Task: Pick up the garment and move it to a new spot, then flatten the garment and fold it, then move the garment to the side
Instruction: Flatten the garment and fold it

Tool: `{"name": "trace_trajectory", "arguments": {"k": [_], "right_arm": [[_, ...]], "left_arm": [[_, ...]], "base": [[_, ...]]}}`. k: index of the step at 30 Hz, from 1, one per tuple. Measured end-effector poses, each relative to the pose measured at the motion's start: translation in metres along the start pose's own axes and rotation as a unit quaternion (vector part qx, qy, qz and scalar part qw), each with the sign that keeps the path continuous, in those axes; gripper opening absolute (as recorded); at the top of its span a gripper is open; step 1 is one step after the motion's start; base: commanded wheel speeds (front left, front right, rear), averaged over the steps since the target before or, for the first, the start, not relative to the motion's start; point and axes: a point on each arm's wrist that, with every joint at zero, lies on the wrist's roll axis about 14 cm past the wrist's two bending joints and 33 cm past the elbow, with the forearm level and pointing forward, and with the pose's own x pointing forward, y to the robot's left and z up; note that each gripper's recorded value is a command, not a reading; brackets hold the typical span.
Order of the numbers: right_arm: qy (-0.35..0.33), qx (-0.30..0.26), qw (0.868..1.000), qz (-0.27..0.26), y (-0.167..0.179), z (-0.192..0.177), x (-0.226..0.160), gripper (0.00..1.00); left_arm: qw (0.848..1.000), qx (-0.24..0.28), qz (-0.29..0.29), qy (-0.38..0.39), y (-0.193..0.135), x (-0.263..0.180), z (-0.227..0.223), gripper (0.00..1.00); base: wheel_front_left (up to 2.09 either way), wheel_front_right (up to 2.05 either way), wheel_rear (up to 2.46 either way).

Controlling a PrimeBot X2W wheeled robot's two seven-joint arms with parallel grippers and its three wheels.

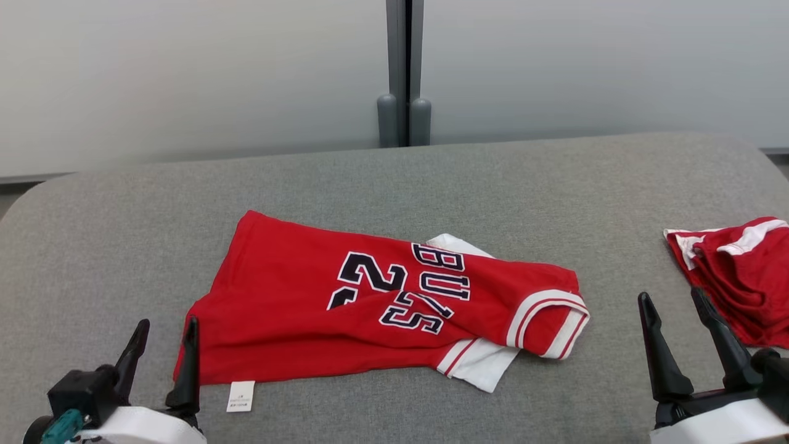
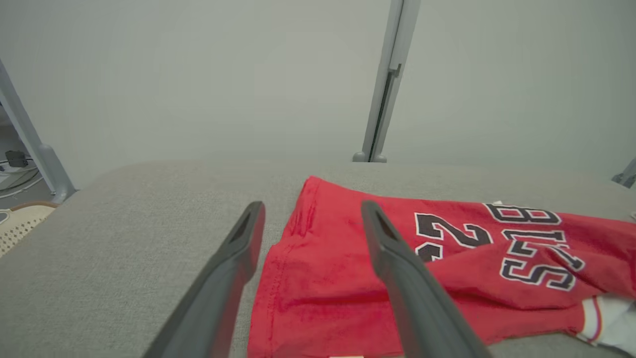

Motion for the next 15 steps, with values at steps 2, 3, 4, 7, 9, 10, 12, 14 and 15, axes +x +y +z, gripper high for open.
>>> {"name": "trace_trajectory", "arguments": {"k": [2,3,4,7,9,10,12,14,15], "right_arm": [[0.008,0.0,1.0,0.003,0.002,-0.004,0.007,1.0],[0.012,0.001,1.0,0.005,0.002,-0.007,0.011,1.0],[0.016,0.002,1.0,0.007,0.003,-0.01,0.015,1.0],[0.03,0.007,0.999,0.012,0.006,-0.021,0.024,1.0],[0.037,0.009,0.999,0.011,0.006,-0.027,0.027,1.0],[0.042,0.011,0.999,0.009,0.005,-0.03,0.028,1.0],[0.049,0.013,0.999,0.005,0.003,-0.036,0.027,1.0],[0.054,0.015,0.998,0.003,0.002,-0.039,0.026,1.0],[0.055,0.017,0.998,0.002,0.001,-0.041,0.026,1.0]], "left_arm": [[0.999,-0.008,0.003,0.033,0.006,0.007,-0.02,1.0],[0.999,-0.014,0.005,0.049,0.008,0.011,-0.031,1.0],[0.997,-0.017,0.008,0.074,0.012,0.013,-0.044,1.0],[0.99,-0.03,0.021,0.137,0.023,0.014,-0.084,1.0],[0.985,-0.035,0.031,0.166,0.03,0.011,-0.104,1.0],[0.983,-0.037,0.036,0.178,0.034,0.01,-0.112,1.0],[0.978,-0.041,0.04,0.202,0.038,0.009,-0.125,1.0],[0.974,-0.046,0.036,0.217,0.038,0.008,-0.133,0.72],[0.974,-0.047,0.033,0.22,0.037,0.009,-0.135,0.15]], "base": [[0.0,0.0,0.0],[0.0,0.0,0.0],[0.0,0.0,0.0],[0.0,0.0,0.0],[0.0,0.0,0.0],[0.0,0.0,0.0],[0.0,0.0,0.0],[0.0,0.0,0.0],[0.0,0.0,0.0]]}}
